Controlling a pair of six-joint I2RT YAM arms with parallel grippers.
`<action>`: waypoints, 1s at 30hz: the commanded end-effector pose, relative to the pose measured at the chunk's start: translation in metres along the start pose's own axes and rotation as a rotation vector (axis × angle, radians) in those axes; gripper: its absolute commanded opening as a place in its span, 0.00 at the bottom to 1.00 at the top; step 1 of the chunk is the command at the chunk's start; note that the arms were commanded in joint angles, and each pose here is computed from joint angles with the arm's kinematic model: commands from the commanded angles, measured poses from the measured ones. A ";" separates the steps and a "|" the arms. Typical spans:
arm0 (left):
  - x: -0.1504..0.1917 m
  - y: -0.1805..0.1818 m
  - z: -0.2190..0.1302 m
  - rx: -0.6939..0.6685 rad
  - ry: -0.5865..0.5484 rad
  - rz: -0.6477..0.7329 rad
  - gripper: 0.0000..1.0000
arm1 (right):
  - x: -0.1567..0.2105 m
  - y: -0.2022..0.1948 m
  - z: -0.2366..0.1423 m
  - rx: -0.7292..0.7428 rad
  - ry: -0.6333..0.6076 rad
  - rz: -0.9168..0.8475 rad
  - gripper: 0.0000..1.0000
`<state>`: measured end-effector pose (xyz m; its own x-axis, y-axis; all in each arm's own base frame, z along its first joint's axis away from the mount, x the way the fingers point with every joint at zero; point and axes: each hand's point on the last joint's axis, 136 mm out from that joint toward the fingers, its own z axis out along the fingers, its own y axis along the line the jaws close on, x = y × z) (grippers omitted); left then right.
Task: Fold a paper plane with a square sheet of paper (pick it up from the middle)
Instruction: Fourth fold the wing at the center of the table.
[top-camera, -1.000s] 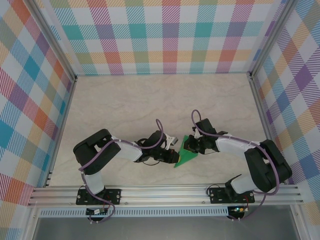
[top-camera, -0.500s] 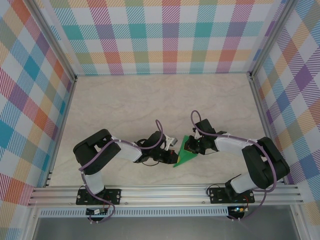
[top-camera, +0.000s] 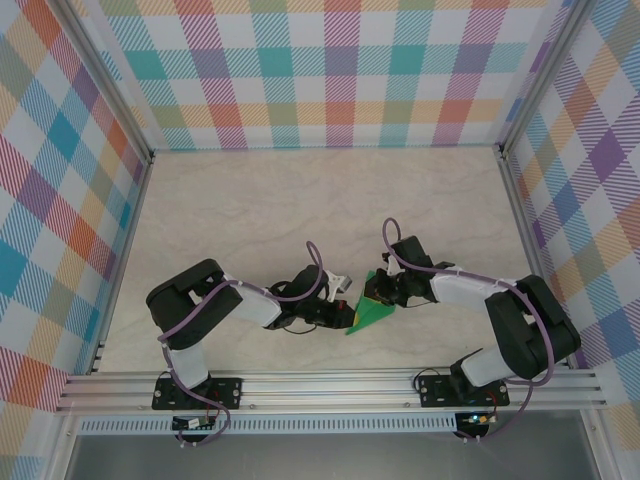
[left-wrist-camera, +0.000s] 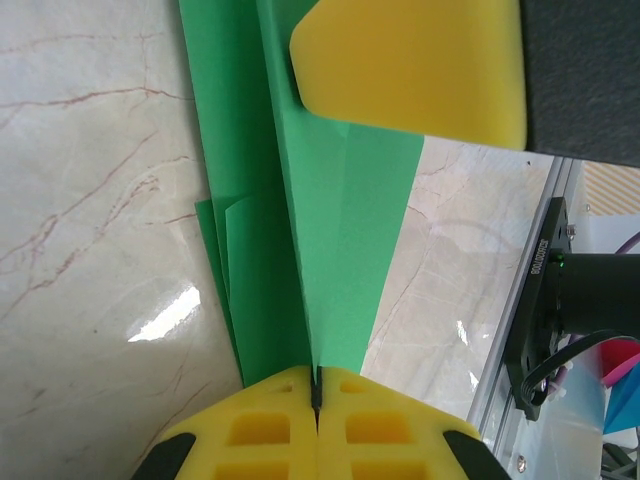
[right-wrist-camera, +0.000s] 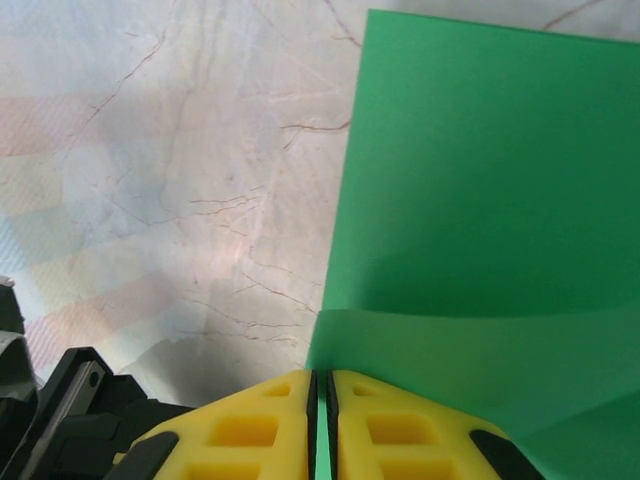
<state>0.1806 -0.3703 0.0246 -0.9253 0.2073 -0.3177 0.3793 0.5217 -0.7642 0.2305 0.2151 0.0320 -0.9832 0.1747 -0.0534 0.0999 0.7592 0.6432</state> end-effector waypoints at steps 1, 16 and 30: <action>0.003 0.005 -0.003 -0.017 0.000 -0.017 0.06 | -0.001 0.009 0.003 -0.048 0.021 -0.034 0.12; -0.018 -0.006 -0.004 -0.042 -0.038 -0.001 0.17 | 0.001 0.006 0.004 -0.039 0.034 -0.040 0.12; 0.002 0.030 0.004 -0.136 0.006 -0.088 0.00 | -0.008 0.012 -0.007 -0.031 -0.021 -0.045 0.13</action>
<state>0.1909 -0.3687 0.0224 -0.9387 0.1690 -0.3006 0.3411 0.5827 -0.7377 0.2277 0.2184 0.0284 -0.9885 0.1450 -0.0428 0.0823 0.7538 0.6520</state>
